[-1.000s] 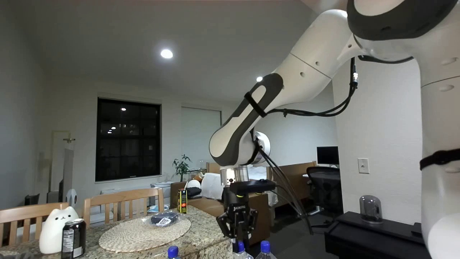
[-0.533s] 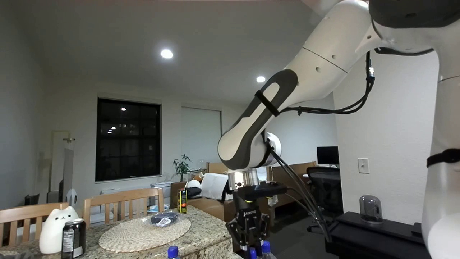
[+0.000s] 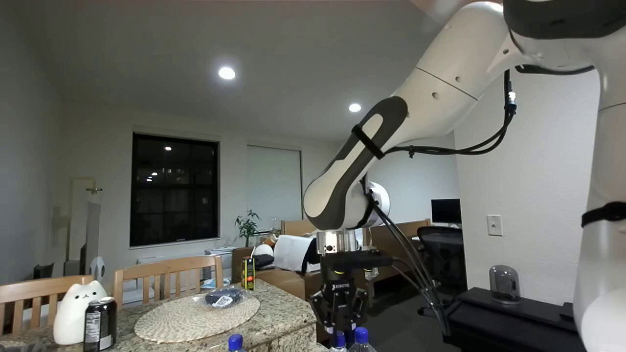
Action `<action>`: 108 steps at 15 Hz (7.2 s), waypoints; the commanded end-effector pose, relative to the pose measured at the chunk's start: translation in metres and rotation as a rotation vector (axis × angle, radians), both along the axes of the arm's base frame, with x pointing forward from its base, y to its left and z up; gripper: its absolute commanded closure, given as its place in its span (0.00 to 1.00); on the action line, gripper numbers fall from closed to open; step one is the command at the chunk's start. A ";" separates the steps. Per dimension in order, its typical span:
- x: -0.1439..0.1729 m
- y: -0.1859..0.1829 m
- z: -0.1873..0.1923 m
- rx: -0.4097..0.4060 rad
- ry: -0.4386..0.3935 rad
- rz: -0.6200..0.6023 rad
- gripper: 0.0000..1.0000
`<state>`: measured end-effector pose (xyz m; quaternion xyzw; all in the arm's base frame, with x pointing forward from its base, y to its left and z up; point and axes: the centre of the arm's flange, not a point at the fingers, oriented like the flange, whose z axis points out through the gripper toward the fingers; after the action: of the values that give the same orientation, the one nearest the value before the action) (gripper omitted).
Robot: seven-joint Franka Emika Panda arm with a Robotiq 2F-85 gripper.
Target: Arrange the bottles on the counter in a straight line
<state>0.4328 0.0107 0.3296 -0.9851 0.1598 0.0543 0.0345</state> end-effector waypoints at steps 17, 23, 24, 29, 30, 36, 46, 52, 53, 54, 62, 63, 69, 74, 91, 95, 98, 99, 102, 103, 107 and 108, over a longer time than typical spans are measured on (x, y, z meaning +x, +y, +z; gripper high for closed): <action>-0.007 -0.022 0.005 -0.008 0.044 -0.050 0.85; -0.002 -0.023 0.004 -0.007 0.042 -0.040 0.85; -0.002 -0.023 0.003 -0.007 0.043 -0.039 0.85; 0.001 -0.023 0.002 -0.010 0.042 -0.039 0.85; 0.002 -0.023 0.002 -0.012 0.040 -0.036 0.85; 0.006 -0.020 0.004 -0.011 0.031 -0.032 0.31; 0.011 -0.014 0.015 0.004 0.014 -0.020 0.00; 0.007 0.003 0.002 0.010 0.052 0.025 0.00; 0.007 0.004 -0.001 0.009 0.058 0.031 0.00; 0.007 0.004 -0.005 0.003 0.062 0.033 0.00; 0.012 0.003 -0.037 -0.002 0.083 0.036 0.10; 0.012 0.003 -0.040 -0.003 0.087 0.035 0.26; 0.015 0.002 -0.048 -0.007 0.092 0.039 0.66; 0.016 0.003 -0.041 -0.012 0.086 0.042 0.85; 0.024 -0.015 -0.029 -0.069 0.057 0.051 0.85; 0.028 -0.015 -0.029 -0.075 0.047 0.059 0.85; 0.031 -0.014 -0.029 -0.075 0.041 0.063 0.85; 0.031 -0.014 -0.029 -0.075 0.039 0.064 0.85; 0.033 -0.014 -0.030 -0.071 0.036 0.062 0.85; 0.033 -0.014 -0.031 -0.068 0.040 0.062 0.85; 0.033 -0.014 -0.030 -0.066 0.046 0.059 0.27; 0.033 -0.014 -0.029 -0.067 0.043 0.058 0.22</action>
<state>0.4639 -0.0004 0.2977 -0.9874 0.1397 0.0736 0.0004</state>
